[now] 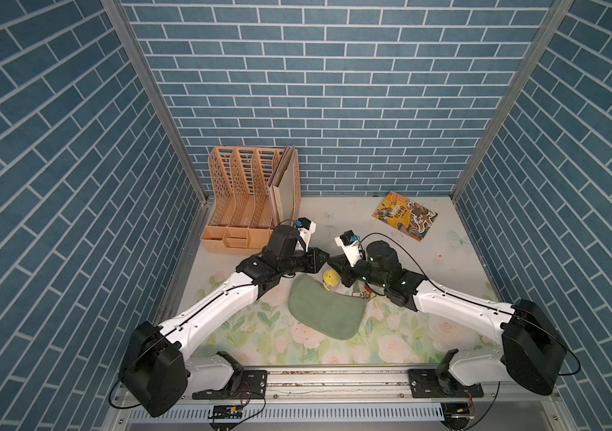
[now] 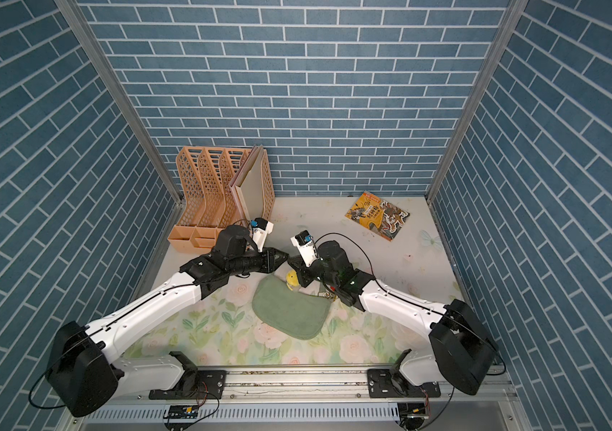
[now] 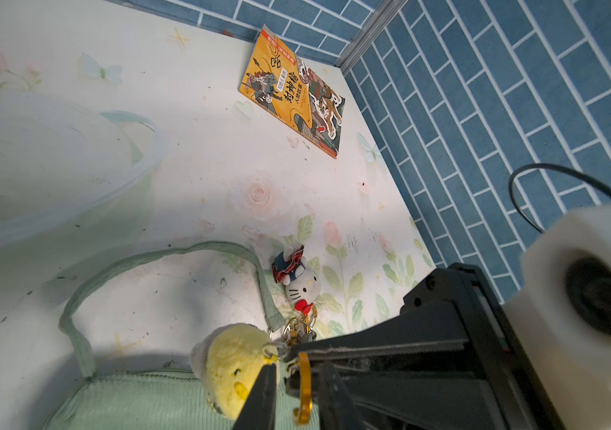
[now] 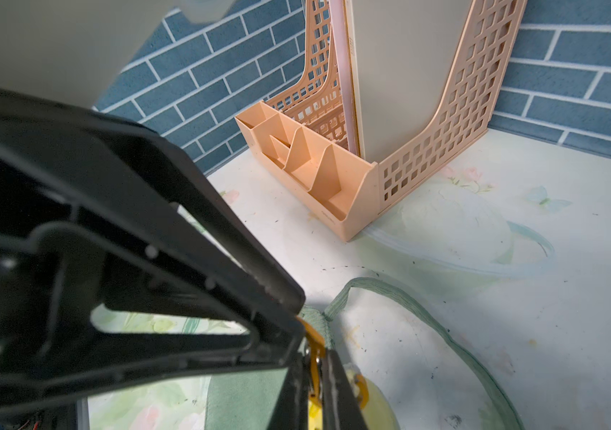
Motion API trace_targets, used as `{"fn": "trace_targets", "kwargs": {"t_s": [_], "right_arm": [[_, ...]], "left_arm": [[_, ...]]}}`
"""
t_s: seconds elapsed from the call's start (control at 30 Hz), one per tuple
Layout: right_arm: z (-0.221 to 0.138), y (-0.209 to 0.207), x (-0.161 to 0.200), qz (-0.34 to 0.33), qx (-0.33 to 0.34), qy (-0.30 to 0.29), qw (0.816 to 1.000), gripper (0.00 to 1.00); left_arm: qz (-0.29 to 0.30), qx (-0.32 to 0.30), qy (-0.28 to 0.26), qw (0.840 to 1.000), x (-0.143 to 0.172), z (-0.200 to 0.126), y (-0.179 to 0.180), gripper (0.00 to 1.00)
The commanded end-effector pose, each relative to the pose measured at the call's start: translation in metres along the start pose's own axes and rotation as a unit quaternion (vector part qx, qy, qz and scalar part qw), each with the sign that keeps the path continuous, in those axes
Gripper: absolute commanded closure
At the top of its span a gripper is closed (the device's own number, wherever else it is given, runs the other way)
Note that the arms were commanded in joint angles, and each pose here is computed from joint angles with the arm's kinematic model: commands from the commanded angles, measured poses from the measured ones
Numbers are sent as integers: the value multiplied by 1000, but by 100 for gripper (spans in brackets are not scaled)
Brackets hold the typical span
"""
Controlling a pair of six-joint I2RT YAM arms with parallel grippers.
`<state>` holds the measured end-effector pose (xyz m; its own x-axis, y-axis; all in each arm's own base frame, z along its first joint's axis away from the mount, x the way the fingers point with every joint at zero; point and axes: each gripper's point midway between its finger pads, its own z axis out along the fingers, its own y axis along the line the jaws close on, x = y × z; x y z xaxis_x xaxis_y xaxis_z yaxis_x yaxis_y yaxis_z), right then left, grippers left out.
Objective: Remove the decoration from the bag
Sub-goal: Place the decoration item at the center of the board.
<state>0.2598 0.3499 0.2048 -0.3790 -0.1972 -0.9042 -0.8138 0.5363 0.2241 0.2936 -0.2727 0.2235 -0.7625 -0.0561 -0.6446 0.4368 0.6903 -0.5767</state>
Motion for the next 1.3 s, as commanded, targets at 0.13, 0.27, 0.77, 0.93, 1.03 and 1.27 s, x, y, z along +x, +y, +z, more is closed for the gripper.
{"fn": "trace_targets", "kwargs": {"t_s": [0.13,0.27,0.77,0.93,1.03,1.27], "right_arm": [[3,8,-9,-16,-14,-4,1000,100],[2,9,-8,-16,-15,-1,1000,100],[-9,11,-8,2,-13,11,1000,76],[-8,13,-13,28,-28,8,999,60],[-10,16,-23,44,-45,-5,998,58],[-24,2,-41,100,-60,-40,992,48]], "left_arm": [[14,13,-10,1000,-12,-4,-10,90],[20,10,-8,1000,-12,-4,-9,92],[36,-14,6,999,-5,2,8,97],[41,11,9,999,-2,1,-1,99],[47,9,13,999,1,-1,0,99],[52,6,21,998,7,1,5,99]]}}
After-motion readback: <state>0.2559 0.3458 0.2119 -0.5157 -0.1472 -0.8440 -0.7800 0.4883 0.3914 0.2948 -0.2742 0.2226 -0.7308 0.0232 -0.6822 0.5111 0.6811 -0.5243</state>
